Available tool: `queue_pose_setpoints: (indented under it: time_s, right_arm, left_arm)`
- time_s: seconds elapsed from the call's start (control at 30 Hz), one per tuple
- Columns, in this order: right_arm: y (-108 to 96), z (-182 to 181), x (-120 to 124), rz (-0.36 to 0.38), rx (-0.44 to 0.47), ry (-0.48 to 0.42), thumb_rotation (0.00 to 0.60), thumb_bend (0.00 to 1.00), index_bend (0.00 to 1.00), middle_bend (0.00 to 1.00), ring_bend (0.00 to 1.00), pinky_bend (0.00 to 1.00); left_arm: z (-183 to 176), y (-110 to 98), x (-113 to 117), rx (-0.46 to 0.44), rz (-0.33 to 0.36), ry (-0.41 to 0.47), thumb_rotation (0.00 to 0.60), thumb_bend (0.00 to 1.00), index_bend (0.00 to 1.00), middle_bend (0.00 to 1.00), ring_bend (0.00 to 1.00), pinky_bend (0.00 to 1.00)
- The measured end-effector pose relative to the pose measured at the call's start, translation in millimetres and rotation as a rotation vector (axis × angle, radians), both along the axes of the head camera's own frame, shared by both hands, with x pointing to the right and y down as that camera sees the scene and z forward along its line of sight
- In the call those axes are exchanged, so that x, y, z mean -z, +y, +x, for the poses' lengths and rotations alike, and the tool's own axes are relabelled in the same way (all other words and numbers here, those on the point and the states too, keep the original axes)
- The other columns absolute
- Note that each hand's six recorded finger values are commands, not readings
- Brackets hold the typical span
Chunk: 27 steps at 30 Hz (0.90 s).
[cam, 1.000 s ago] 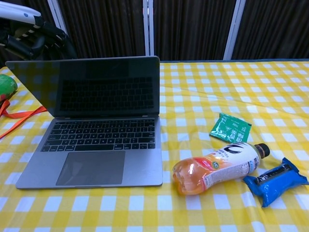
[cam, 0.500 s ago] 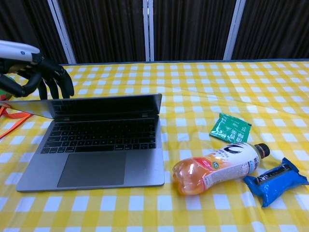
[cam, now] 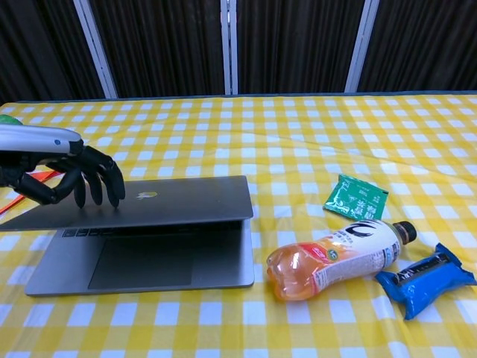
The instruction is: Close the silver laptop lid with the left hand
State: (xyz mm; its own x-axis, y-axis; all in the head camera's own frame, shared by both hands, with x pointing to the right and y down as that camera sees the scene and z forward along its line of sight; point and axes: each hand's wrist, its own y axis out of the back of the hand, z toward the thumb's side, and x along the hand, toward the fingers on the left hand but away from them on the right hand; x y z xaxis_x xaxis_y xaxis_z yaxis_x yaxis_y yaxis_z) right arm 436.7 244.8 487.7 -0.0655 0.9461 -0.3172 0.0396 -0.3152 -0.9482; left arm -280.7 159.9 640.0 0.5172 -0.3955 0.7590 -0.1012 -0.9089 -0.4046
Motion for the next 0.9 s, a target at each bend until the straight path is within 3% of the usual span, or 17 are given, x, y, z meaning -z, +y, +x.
queue_pose_setpoints:
  time_s: [0.67, 0.9]
  right_arm:
    - [-0.5, 1.6, 1.5, 0.002, -0.004, -0.006, 0.600, 0.00, 0.00, 0.00, 0.00, 0.00]
    - [-0.6, 2.7, 2.1, 0.002, -0.007, -0.007, 0.600, 0.00, 0.00, 0.00, 0.00, 0.00]
  left_arm:
    - [9.3, 30.3, -35.7, -0.033, -0.082, -0.022, 0.600, 1.00, 0.32, 0.30, 0.30, 0.34]
    - [13.1, 22.1, -25.7, -0.004, -0.036, 0.016, 0.600, 1.00, 0.32, 0.30, 0.30, 0.34]
